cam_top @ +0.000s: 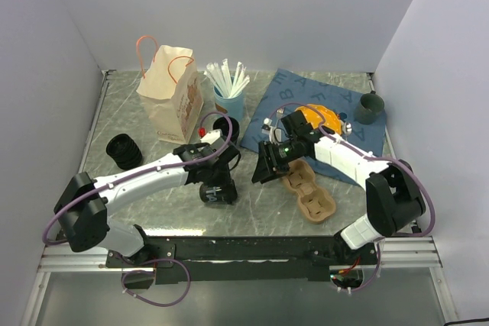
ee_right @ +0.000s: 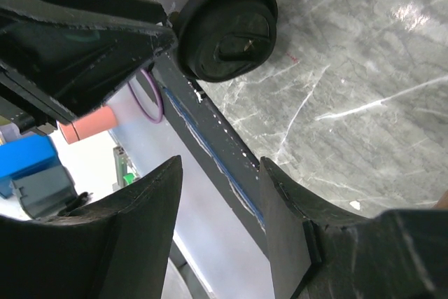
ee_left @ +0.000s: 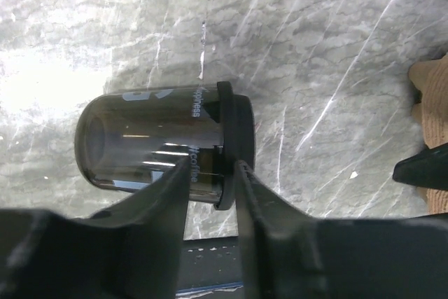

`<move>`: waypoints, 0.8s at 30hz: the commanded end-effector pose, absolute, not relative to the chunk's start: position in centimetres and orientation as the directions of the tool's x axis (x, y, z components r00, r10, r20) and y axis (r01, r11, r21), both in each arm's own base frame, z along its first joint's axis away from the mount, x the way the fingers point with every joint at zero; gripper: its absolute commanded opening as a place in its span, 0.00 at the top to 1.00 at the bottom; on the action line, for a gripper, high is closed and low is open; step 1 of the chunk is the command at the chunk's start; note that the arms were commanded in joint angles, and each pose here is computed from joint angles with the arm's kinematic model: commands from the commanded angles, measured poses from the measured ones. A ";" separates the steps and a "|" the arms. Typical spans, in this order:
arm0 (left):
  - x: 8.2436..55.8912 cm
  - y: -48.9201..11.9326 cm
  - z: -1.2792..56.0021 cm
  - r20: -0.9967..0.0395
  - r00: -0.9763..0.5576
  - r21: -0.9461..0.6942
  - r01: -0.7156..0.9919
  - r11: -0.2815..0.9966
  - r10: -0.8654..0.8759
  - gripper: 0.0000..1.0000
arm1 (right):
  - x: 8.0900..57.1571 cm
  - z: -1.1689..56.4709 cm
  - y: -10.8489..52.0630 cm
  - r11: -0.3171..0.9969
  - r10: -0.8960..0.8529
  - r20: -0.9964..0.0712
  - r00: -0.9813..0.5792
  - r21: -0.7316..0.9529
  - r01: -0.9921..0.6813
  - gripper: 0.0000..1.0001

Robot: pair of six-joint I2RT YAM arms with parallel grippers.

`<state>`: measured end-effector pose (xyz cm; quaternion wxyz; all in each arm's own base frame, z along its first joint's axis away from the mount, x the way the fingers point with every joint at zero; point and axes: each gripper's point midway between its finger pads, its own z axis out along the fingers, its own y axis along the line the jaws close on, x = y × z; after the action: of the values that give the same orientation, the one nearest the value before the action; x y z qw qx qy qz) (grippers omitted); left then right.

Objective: Pack the takeout coffee

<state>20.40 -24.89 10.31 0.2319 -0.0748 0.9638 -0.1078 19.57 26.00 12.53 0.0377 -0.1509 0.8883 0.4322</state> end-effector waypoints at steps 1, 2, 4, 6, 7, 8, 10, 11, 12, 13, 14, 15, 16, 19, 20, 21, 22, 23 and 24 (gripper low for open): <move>20.3 -24.3 9.7 -0.435 -0.887 -0.190 -0.075 0.979 -0.153 0.70 | 19.4 13.4 26.2 0.563 -0.220 -0.238 -0.946 0.761 -0.322 0.45; 20.3 -24.4 9.7 -0.434 -0.888 -0.195 -0.074 0.978 -0.154 0.72 | 19.4 13.3 26.2 0.564 -0.218 -0.235 -0.947 0.762 -0.319 0.45; 20.3 -24.5 9.6 -0.424 -0.892 -0.199 -0.079 0.977 -0.158 0.79 | 19.4 13.2 26.2 0.565 -0.217 -0.233 -0.948 0.762 -0.317 0.45; 20.3 -24.7 9.6 -0.423 -0.892 -0.210 -0.077 0.975 -0.162 0.85 | 19.3 13.2 26.3 0.566 -0.218 -0.234 -0.947 0.760 -0.319 0.45; 20.3 -24.7 9.7 -0.421 -0.892 -0.216 -0.076 0.973 -0.163 0.87 | 19.3 13.2 26.3 0.566 -0.219 -0.233 -0.947 0.761 -0.318 0.45; 20.4 -24.6 9.7 -0.421 -0.891 -0.222 -0.082 0.972 -0.171 0.89 | 19.3 13.3 26.4 0.565 -0.220 -0.235 -0.947 0.761 -0.320 0.45; 20.4 -24.7 10.1 -0.414 -0.891 -0.247 -0.085 0.965 -0.184 0.94 | 19.2 13.3 26.4 0.566 -0.220 -0.236 -0.947 0.760 -0.321 0.45; 20.5 -24.5 10.1 -0.409 -0.891 -0.254 -0.094 0.963 -0.195 0.96 | 19.2 13.3 26.4 0.566 -0.219 -0.235 -0.947 0.760 -0.319 0.45; 20.6 -24.8 10.7 -0.413 -0.887 -0.283 -0.092 0.955 -0.208 0.99 | 19.2 13.3 26.4 0.568 -0.218 -0.233 -0.948 0.760 -0.317 0.45; 20.6 -24.7 10.7 -0.408 -0.887 -0.293 -0.096 0.951 -0.215 0.99 | 19.1 13.3 26.4 0.566 -0.220 -0.232 -0.947 0.761 -0.318 0.45; 20.5 -24.5 10.7 -0.396 -0.890 -0.307 -0.107 0.946 -0.228 0.99 | 19.2 13.4 26.5 0.563 -0.220 -0.237 -0.946 0.761 -0.322 0.45; 20.7 -24.6 11.2 -0.397 -0.883 -0.337 -0.112 0.935 -0.249 0.99 | 19.2 13.4 26.5 0.562 -0.219 -0.239 -0.946 0.762 -0.322 0.45; 20.8 -24.5 11.4 -0.393 -0.882 -0.353 -0.118 0.928 -0.261 0.99 | 19.2 13.5 26.6 0.562 -0.220 -0.242 -0.945 0.761 -0.325 0.45; 21.0 -24.2 12.2 -0.379 -0.874 -0.417 -0.131 0.899 -0.304 0.99 | 19.2 13.8 26.8 0.552 -0.220 -0.257 -0.941 0.763 -0.337 0.45; 21.3 -23.9 12.4 -0.373 -0.869 -0.439 -0.143 0.887 -0.325 0.99 | 19.1 13.9 26.9 0.551 -0.222 -0.260 -0.940 0.762 -0.341 0.45; 21.2 -24.2 13.5 -0.361 -0.870 -0.484 -0.133 0.865 -0.336 0.99 | 19.2 14.2 26.9 0.548 -0.216 -0.274 -0.937 0.760 -0.349 0.45; 21.4 -24.3 14.2 -0.362 -0.864 -0.512 -0.129 0.849 -0.350 0.99 | 19.2 14.2 26.9 0.549 -0.214 -0.277 -0.937 0.759 -0.350 0.45; 21.7 -24.2 14.8 -0.362 -0.857 -0.533 -0.133 0.836 -0.367 0.99 | 19.2 14.4 26.9 0.550 -0.209 -0.283 -0.936 0.758 -0.352 0.45; 21.5 -24.3 15.8 -0.356 -0.855 -0.568 -0.123 0.814 -0.378 0.99 | 19.3 14.6 26.9 0.549 -0.205 -0.295 -0.933 0.755 -0.359 0.46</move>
<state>21.02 -23.04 11.73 0.2183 -0.1258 0.9503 -0.1830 19.02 26.58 12.62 0.0404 -0.1453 0.8872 0.4360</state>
